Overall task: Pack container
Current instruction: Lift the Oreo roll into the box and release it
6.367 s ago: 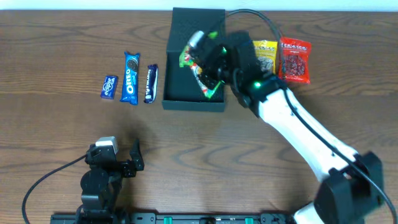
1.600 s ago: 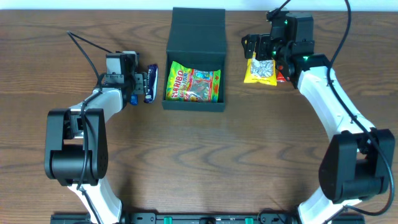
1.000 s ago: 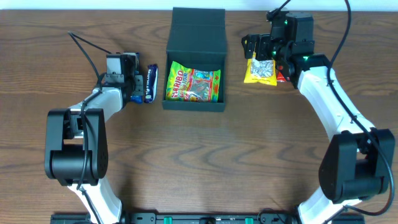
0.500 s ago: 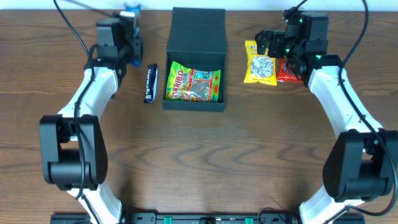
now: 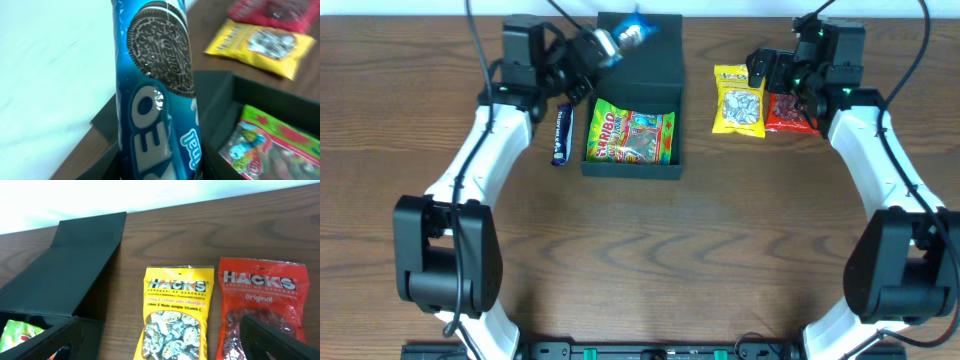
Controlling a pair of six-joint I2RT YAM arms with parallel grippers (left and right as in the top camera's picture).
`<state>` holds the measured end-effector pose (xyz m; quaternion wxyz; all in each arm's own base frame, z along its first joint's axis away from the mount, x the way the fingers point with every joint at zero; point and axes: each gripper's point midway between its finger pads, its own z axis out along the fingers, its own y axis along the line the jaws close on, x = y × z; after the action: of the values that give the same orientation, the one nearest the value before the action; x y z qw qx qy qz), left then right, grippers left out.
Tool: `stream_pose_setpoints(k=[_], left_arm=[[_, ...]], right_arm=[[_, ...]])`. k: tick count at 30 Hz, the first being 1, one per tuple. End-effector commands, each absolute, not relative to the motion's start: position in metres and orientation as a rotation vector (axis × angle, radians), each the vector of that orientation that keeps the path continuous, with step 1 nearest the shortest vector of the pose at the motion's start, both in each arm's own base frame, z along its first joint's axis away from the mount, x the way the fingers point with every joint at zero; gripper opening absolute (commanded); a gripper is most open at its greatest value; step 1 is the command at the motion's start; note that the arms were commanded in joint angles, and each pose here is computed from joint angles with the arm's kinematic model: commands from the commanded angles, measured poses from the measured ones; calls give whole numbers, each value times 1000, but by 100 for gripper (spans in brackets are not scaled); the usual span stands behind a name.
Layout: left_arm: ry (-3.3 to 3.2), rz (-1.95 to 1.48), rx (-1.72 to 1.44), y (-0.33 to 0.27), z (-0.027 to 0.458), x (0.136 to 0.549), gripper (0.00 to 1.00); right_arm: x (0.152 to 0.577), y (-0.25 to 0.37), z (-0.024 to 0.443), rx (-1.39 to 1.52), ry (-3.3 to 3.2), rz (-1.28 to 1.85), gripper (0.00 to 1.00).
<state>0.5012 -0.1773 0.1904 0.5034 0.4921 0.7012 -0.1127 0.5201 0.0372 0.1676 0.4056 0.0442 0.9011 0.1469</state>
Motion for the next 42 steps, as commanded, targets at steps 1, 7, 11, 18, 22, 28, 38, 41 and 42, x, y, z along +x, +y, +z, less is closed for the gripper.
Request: stream_pose_setpoints(k=[1, 7, 11, 18, 22, 28, 38, 41, 42], left_arm=[[1532, -163, 1407, -200, 192, 490, 6], [1478, 75, 1641, -211, 153, 491, 6], [1442, 163, 1744, -211, 133, 493, 6], [1427, 195, 1834, -206, 113, 491, 6], [1429, 195, 1831, -206, 113, 491, 38], [1665, 46, 1475, -211, 132, 505, 95], [1886, 17, 953, -185, 180, 526, 95], [1977, 63, 713, -155, 190, 534, 95], [2012, 69, 640, -144, 190, 535, 95]], right_arm=[[522, 29, 183, 136, 2244, 365, 99], [520, 29, 181, 139, 2254, 365, 99], [518, 29, 178, 142, 2269, 365, 99], [515, 29, 174, 147, 2289, 366, 99], [515, 29, 174, 147, 2289, 366, 99], [515, 29, 174, 147, 2289, 366, 99], [514, 31, 174, 141, 2291, 372, 99], [514, 31, 174, 141, 2291, 372, 99], [514, 33, 174, 137, 2292, 376, 99]])
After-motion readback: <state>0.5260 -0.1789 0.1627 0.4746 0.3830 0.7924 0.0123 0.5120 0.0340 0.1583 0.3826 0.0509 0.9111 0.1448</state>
